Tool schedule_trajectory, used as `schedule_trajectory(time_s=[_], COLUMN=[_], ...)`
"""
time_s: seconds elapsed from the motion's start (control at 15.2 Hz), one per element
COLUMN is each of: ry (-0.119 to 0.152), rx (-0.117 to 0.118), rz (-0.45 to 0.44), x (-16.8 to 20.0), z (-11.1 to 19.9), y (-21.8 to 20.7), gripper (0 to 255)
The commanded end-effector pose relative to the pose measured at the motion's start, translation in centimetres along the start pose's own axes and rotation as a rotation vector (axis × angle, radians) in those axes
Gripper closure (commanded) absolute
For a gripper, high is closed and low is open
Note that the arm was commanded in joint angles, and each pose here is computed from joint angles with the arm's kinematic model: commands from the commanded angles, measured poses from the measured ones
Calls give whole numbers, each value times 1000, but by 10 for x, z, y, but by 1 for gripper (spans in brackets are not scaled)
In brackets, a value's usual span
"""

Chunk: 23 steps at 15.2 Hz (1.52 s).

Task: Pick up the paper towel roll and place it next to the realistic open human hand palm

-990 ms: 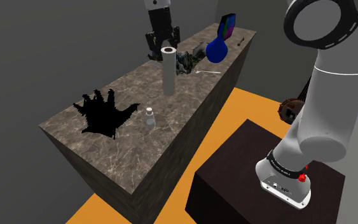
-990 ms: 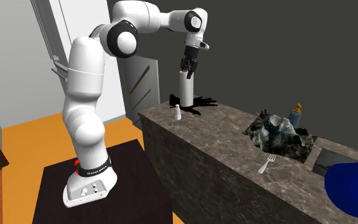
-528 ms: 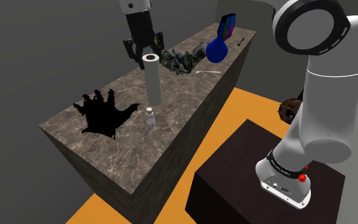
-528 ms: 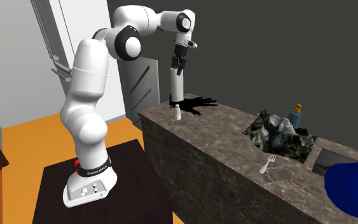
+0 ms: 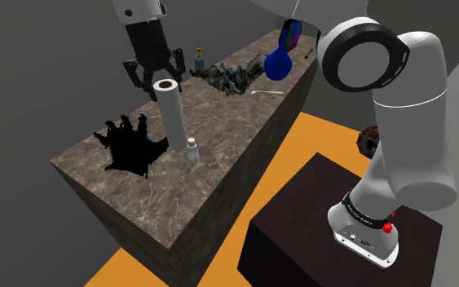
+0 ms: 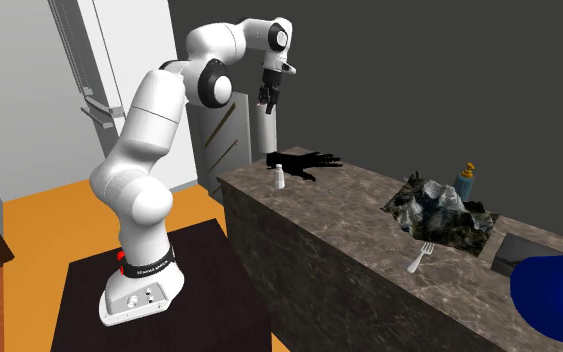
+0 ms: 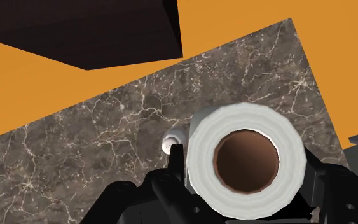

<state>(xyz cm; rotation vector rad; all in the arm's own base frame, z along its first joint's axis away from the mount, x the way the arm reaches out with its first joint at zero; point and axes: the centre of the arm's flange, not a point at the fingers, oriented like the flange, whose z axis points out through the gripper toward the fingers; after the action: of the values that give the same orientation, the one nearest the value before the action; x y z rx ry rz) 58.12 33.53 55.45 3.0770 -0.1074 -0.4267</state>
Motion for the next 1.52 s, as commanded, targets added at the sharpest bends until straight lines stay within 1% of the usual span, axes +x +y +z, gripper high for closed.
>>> schedule_trajectory(time_s=[0.0, 1.45], ry=[1, 1], rx=[1, 1], rz=[1, 1], x=[1, 33], z=[8, 120], y=[-6, -11], gripper=[255, 255])
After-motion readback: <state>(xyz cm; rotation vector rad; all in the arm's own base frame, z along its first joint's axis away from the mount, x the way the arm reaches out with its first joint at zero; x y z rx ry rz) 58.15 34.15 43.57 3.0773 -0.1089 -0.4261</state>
